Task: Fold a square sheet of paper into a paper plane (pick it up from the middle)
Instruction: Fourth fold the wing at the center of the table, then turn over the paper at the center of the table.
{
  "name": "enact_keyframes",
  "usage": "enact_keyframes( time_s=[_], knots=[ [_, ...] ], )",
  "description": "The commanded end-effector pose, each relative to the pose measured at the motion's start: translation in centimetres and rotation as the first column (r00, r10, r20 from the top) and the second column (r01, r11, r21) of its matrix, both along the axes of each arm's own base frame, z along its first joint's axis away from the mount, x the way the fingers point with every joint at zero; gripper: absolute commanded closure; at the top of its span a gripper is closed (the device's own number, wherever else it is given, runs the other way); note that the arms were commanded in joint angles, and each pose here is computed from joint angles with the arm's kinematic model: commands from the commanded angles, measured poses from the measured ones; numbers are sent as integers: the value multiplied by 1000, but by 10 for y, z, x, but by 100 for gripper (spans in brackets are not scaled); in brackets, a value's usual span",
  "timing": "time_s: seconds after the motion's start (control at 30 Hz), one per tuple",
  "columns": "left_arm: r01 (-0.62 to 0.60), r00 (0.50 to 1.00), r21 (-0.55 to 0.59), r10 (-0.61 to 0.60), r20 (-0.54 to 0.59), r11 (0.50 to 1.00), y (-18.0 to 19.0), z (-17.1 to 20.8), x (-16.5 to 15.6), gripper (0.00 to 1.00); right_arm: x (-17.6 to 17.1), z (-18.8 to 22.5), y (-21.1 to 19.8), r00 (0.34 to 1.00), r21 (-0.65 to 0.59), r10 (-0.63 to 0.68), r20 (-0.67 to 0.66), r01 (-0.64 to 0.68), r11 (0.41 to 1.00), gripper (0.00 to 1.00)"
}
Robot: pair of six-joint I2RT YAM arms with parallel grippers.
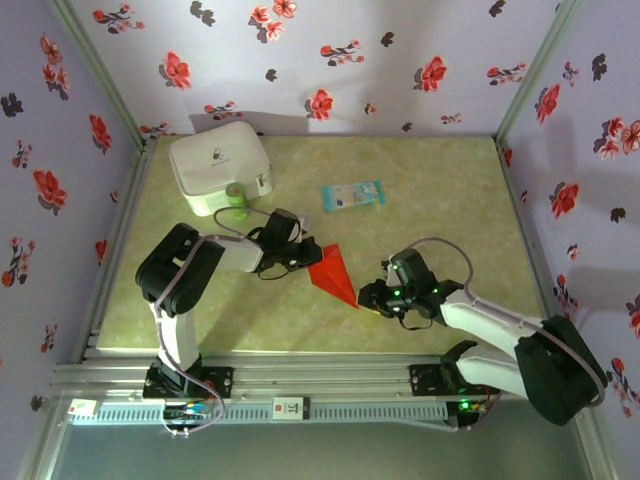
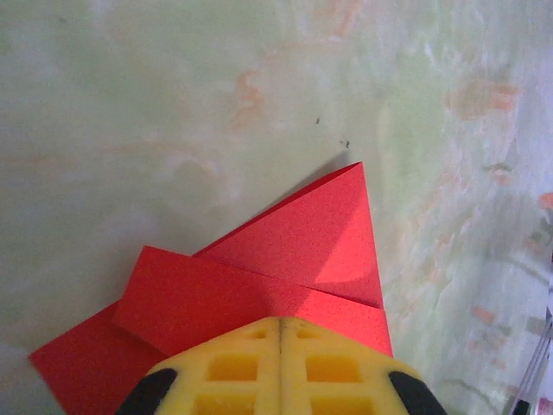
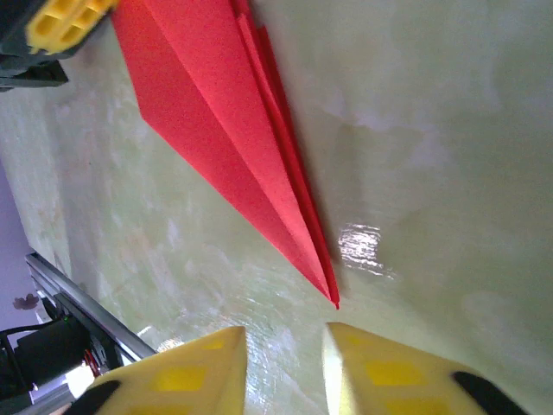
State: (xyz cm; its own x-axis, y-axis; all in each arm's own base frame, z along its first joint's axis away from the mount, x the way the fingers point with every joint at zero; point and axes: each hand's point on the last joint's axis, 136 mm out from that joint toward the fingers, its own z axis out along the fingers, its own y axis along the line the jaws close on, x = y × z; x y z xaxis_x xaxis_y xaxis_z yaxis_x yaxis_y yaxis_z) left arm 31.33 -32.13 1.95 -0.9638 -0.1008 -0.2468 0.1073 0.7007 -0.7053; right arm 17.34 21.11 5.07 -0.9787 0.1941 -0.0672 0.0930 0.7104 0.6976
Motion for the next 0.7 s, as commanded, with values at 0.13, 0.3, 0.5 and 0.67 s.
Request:
enact_keyframes(
  time_s=[0.13, 0.3, 0.5, 0.67],
  knots=[
    [-65, 991, 150, 82, -109, 987, 36, -37, -17, 100, 7, 0, 3, 992, 29, -103, -80, 105, 994, 65],
    [-66, 990, 147, 83, -117, 987, 36, -38, -18, 100, 8, -6, 11, 988, 61, -101, -117, 109, 992, 66],
    [-66, 989, 148, 84, -119, 987, 36, -37, -17, 100, 7, -15, 12, 985, 38, -93, -143, 99, 994, 68],
    [-65, 989, 148, 84, -122, 987, 36, -38, -17, 100, 4, -25, 9, 983, 0, -79, -168, 80, 997, 68]
  ],
)
